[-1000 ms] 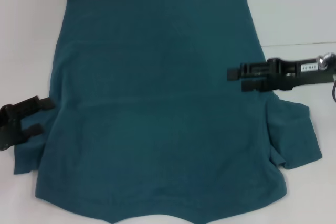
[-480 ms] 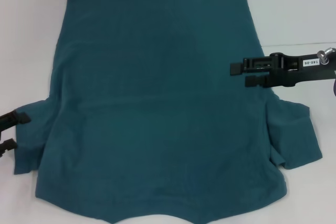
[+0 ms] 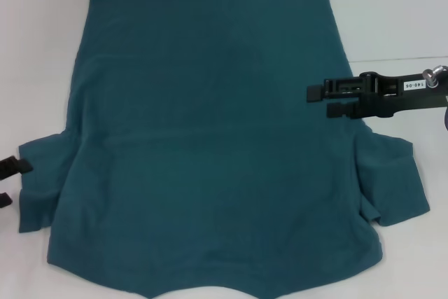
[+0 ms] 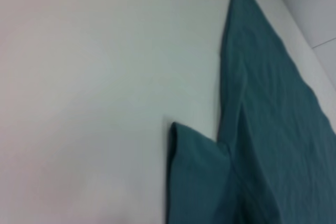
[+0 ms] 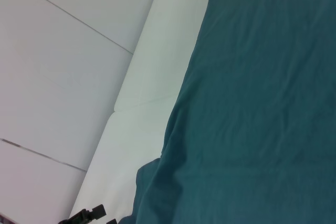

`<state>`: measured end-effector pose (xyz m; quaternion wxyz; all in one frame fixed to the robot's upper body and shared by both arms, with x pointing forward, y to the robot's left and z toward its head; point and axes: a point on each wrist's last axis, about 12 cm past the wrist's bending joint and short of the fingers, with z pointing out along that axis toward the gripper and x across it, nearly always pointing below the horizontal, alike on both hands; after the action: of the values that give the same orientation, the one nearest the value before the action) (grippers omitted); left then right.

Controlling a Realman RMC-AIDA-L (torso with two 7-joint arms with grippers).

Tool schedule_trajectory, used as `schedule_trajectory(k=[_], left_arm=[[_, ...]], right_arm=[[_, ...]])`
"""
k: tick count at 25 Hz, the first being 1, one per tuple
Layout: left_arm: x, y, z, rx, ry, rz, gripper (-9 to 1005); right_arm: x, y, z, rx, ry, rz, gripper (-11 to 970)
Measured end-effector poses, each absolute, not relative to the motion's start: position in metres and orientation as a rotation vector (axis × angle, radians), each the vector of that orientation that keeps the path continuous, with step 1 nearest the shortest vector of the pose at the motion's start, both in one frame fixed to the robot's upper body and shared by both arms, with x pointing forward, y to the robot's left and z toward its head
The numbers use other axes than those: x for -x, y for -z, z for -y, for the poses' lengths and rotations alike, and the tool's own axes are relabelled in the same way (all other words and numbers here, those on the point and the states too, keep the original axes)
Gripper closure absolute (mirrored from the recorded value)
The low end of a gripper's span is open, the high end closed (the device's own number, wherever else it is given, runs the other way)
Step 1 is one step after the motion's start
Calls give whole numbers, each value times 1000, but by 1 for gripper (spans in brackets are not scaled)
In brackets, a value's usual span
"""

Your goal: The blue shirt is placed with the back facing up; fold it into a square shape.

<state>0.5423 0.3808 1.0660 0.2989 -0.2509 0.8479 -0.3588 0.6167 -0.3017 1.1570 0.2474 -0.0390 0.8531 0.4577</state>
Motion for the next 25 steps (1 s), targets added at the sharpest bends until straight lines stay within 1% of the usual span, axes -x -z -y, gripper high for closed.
schedule_trajectory(k=[11, 22, 25], left_arm=[[-543, -1059, -372, 654, 977, -2268, 76], [-555, -1061, -364, 644, 994, -2281, 77], [-556, -1061, -364, 639, 983, -2304, 128]], right_arm=[[-614, -1154, 306, 87, -1247, -2331, 76], [-611, -1153, 312, 67, -1248, -2330, 75], [-611, -1153, 315, 54, -1249, -2325, 75]])
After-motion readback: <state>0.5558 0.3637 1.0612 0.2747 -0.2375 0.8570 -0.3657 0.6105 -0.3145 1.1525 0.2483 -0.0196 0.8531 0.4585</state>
